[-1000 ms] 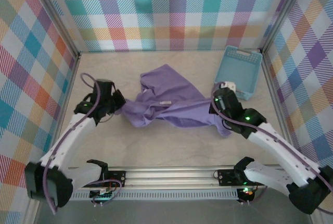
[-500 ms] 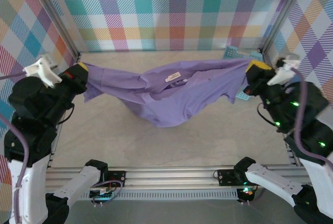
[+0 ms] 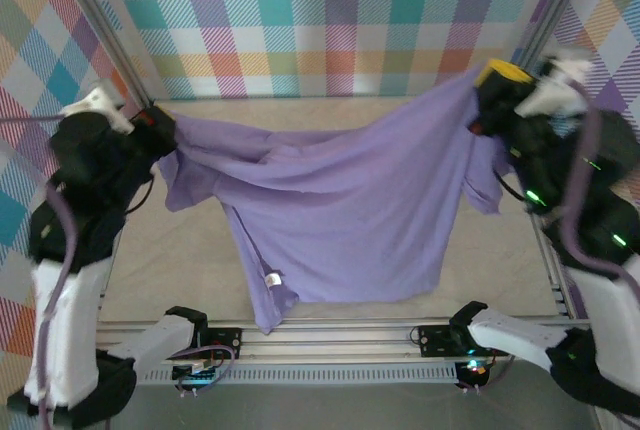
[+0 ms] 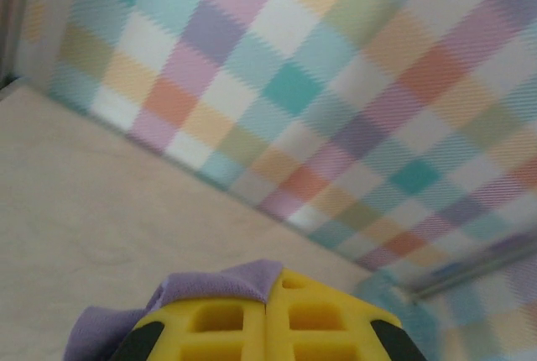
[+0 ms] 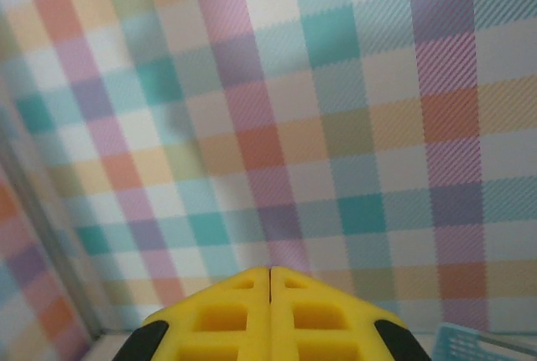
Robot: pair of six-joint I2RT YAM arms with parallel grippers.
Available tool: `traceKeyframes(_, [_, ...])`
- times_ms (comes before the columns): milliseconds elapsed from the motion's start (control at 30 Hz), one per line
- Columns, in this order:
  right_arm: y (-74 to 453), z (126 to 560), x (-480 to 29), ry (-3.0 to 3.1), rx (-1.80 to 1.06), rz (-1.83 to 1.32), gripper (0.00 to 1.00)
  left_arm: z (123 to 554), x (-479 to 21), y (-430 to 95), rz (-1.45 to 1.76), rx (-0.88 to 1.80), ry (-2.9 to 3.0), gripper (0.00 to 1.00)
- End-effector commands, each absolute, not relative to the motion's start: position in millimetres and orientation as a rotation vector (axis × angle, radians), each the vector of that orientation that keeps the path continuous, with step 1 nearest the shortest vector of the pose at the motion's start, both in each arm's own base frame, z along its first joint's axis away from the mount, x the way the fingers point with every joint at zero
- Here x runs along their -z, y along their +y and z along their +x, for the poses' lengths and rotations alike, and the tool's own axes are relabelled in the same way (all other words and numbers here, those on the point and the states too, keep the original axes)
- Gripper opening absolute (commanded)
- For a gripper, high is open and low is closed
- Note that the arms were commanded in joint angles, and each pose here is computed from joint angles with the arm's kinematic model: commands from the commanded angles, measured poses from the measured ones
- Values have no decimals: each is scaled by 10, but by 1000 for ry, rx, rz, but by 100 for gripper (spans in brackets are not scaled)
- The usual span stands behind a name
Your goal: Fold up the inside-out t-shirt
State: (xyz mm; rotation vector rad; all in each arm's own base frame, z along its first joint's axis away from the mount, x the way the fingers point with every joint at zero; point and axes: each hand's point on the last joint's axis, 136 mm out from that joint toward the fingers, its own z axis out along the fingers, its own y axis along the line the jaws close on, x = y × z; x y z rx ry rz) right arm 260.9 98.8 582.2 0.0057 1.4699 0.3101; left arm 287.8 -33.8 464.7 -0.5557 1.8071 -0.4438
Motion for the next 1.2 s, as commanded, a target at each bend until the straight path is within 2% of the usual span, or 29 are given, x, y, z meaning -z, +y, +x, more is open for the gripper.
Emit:
traceKeyframes(0, [1186,3339,-5371,1591,-147,8,0,3387,-3995,-118,-682,192,1933,0])
traceKeyframes(300, [1807,4994,-3550,1975,-136,-55,0,4591,-2323,116,-852,5,2230,1])
traceKeyframes(333, [1831,5171,-3352,2007,-132,-42,0,4745,-2136,99,-853,8,2273,5])
traceKeyframes(400, [1823,5515,-3002,2064,-105,-14,0,5045,-1832,56,-842,23,2337,21])
traceKeyframes(533, [1692,6078,-2524,2188,-17,35,63,5473,-1463,74,-854,14,2463,51])
traceKeyframes(567, [1655,6109,-2490,2212,13,36,70,5520,-1502,102,-850,-6,2469,59])
traceKeyframes(667, [1620,6015,-2567,2244,36,12,78,5500,-1769,141,-812,-35,2446,73])
traceKeyframes(800, [1695,5570,-2593,2308,-61,-29,81,5196,-2039,-11,-759,25,2414,78])
traceKeyframes(1000, [1835,4437,-2313,2403,-281,-48,83,4371,-1931,-639,-611,106,2427,81])
traceKeyframes(1167, [2012,3367,-1665,2572,-343,-188,83,3607,-1562,-1021,-466,92,2492,82])
